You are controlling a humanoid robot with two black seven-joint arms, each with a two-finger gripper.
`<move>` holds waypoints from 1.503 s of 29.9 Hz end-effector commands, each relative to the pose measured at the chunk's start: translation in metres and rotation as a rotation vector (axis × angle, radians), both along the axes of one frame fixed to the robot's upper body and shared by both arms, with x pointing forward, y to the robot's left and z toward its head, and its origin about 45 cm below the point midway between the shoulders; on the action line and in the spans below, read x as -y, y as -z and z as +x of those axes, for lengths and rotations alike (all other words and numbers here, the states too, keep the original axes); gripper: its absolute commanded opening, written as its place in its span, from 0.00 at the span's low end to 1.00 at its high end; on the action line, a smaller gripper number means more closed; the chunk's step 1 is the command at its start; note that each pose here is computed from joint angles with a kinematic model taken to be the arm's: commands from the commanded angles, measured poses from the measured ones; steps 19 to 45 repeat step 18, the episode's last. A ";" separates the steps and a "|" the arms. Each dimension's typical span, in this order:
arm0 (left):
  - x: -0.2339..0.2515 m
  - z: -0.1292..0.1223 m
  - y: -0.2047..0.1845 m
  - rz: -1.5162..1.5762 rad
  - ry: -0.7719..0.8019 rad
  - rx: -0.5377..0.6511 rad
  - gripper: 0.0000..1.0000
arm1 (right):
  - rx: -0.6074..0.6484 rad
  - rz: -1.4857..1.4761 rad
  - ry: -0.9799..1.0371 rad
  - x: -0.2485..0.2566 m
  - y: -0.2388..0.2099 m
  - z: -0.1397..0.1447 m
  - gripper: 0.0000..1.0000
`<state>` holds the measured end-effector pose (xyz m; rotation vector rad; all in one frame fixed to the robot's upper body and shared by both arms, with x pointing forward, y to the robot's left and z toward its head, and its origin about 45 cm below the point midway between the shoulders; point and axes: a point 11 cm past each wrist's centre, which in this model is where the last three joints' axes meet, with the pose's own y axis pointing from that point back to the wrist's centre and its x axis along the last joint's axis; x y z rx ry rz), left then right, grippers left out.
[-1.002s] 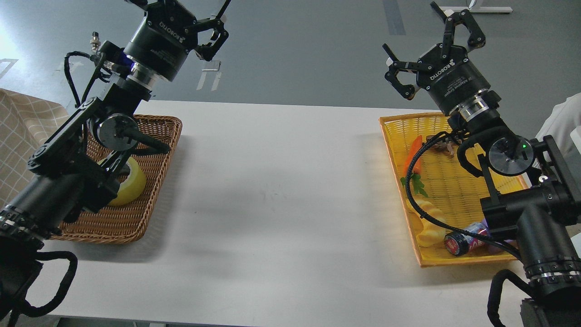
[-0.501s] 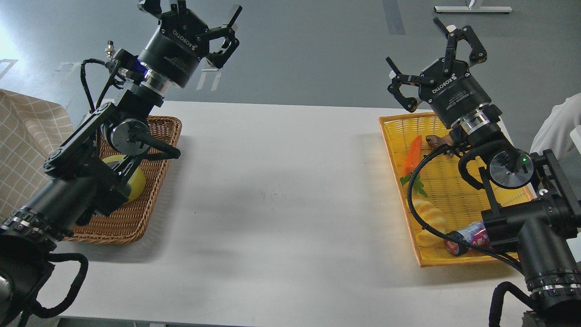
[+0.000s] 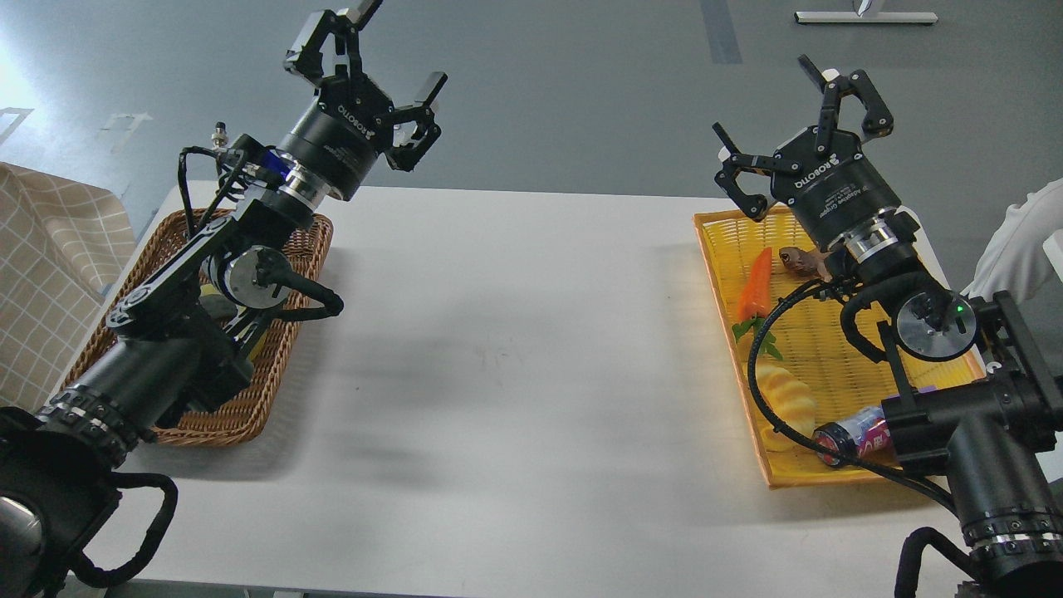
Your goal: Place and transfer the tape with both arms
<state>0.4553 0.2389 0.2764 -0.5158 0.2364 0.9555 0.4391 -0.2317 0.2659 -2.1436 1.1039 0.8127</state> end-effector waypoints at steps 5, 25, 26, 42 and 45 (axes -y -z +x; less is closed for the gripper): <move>0.005 -0.003 0.011 0.034 0.020 -0.023 0.98 | 0.006 0.010 0.004 0.000 -0.002 0.001 0.99; 0.007 -0.005 0.010 0.029 0.028 -0.018 0.98 | 0.010 0.012 0.003 -0.001 -0.004 0.001 0.99; 0.007 -0.005 0.010 0.029 0.028 -0.018 0.98 | 0.010 0.012 0.003 -0.001 -0.004 0.001 0.99; 0.007 -0.005 0.010 0.029 0.028 -0.018 0.98 | 0.010 0.012 0.003 -0.001 -0.004 0.001 0.99; 0.007 -0.005 0.010 0.029 0.028 -0.018 0.98 | 0.010 0.012 0.003 -0.001 -0.004 0.001 0.99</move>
